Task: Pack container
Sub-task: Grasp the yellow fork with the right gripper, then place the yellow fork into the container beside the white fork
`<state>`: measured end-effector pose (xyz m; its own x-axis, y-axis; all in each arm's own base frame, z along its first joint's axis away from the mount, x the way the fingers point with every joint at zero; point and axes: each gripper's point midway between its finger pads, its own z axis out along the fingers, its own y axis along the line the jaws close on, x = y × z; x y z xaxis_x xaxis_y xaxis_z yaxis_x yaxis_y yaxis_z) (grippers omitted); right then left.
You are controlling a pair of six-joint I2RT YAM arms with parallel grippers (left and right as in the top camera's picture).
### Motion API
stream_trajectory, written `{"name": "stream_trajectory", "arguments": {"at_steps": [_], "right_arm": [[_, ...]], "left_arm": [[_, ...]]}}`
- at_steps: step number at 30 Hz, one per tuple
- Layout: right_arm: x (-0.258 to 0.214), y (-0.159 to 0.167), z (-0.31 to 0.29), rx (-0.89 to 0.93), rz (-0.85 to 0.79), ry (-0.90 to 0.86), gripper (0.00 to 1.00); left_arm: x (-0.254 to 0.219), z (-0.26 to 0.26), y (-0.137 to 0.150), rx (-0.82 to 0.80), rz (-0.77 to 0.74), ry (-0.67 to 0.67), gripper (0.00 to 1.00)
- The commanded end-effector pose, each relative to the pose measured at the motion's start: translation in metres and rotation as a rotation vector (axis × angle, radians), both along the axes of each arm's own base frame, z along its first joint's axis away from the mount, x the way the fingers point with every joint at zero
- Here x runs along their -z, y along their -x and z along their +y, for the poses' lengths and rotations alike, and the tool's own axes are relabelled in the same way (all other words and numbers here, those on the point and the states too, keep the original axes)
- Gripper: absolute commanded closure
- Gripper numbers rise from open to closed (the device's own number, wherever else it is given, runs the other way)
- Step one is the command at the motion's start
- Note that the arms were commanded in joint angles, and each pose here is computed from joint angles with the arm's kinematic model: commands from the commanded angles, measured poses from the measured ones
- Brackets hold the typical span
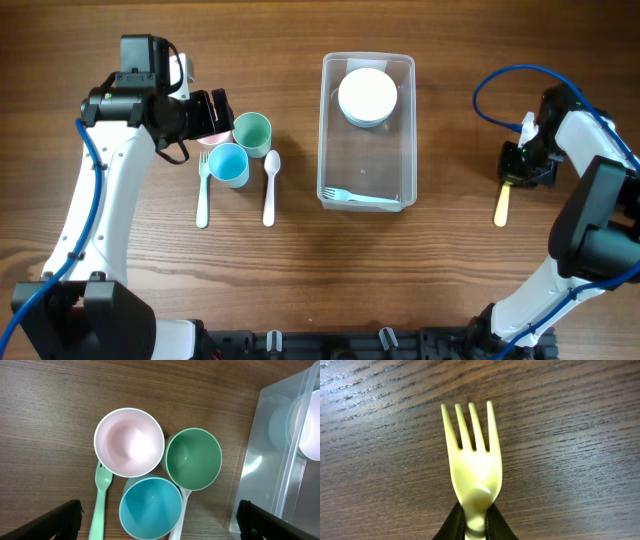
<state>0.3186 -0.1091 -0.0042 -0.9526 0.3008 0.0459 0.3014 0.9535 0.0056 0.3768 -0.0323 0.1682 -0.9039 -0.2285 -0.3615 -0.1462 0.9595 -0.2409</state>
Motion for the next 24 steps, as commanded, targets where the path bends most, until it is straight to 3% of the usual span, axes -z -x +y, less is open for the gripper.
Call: {"name": "stream_trajectory", "arguments": {"at_steps": [1,4,7,9,11,14,16,21,24], "right_arm": [[-0.013,-0.016,0.013,0.029,-0.055,-0.083,0.96],[-0.089,-0.049,0.037,-0.040,-0.267,-0.098,0.96],[-0.161,-0.059,0.081,-0.174,-0.448,-0.078,0.96],[-0.216,-0.056,0.138,-0.346,-0.586,-0.084,0.96],[-0.255,-0.035,0.221,-0.770,-0.702,-0.086,0.96],[-0.246,0.000,0.302,-1.335,-0.717,-0.072,0.96],[-0.229,0.010,0.323,-1.576,-0.691,-0.052,0.96],[-0.171,0.002,0.331,-1.745,-0.526,-0.071,0.96],[-0.117,0.003,0.322,-1.753,-0.323,-0.095,0.95]], "left_arm": [[-0.004,0.003,-0.004,0.007,-0.016,-0.011,0.00],[-0.004,0.003,-0.004,0.007,-0.016,-0.011,0.00],[-0.004,0.003,-0.005,0.007,-0.016,-0.011,0.00],[-0.004,0.003,-0.005,0.007,-0.016,-0.011,0.00],[-0.004,0.003,-0.004,0.007,-0.016,-0.011,0.00],[-0.004,0.003,-0.005,0.007,-0.016,-0.011,0.00],[-0.004,0.003,-0.005,0.007,-0.016,-0.011,0.00],[-0.004,0.003,-0.005,0.007,-0.016,-0.011,0.00],[-0.004,0.003,-0.004,0.007,-0.016,-0.011,0.00]]}}
